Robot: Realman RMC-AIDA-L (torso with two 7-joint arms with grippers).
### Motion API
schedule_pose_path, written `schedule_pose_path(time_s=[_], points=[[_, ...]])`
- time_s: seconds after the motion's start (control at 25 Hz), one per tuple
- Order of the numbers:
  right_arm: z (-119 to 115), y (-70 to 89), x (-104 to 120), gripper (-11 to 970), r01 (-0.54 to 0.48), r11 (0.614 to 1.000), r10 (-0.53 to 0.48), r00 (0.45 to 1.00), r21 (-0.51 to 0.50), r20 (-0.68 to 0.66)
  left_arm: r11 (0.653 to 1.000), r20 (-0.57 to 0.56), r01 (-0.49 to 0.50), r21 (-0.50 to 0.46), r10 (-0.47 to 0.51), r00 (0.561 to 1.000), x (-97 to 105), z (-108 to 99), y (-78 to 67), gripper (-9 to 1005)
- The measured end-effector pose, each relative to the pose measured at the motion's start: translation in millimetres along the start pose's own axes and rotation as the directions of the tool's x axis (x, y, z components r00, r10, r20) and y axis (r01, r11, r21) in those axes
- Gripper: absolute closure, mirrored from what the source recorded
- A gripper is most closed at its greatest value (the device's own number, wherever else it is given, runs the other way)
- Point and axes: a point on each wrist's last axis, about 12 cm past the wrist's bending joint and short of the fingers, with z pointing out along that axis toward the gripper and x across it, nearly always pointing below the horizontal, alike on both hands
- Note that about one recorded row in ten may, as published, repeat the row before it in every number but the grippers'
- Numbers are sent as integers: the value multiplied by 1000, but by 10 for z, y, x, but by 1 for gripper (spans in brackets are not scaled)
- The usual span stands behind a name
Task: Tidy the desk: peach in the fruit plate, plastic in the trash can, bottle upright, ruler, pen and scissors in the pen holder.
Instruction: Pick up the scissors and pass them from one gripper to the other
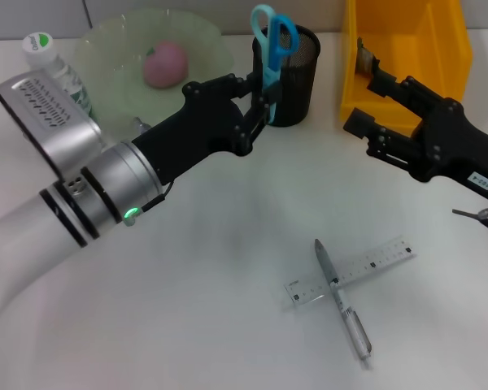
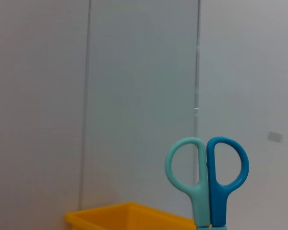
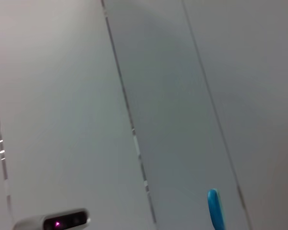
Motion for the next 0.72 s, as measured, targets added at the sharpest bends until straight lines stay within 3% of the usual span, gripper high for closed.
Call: schedule_pose_path(time_s=[0.2, 0.48, 0.72], points=[[68, -10, 62, 134, 19, 998, -21, 999, 62, 34, 997, -22, -30, -76, 29, 999, 37, 120, -83, 763], [288, -55, 167, 135, 47, 987, -54, 998, 155, 41, 993, -28, -82, -90, 80, 996, 57, 171, -173, 763], [470, -62, 229, 134, 68, 983, -70, 997, 171, 10, 990, -29, -109, -94, 107, 994, 64, 192, -229, 762]])
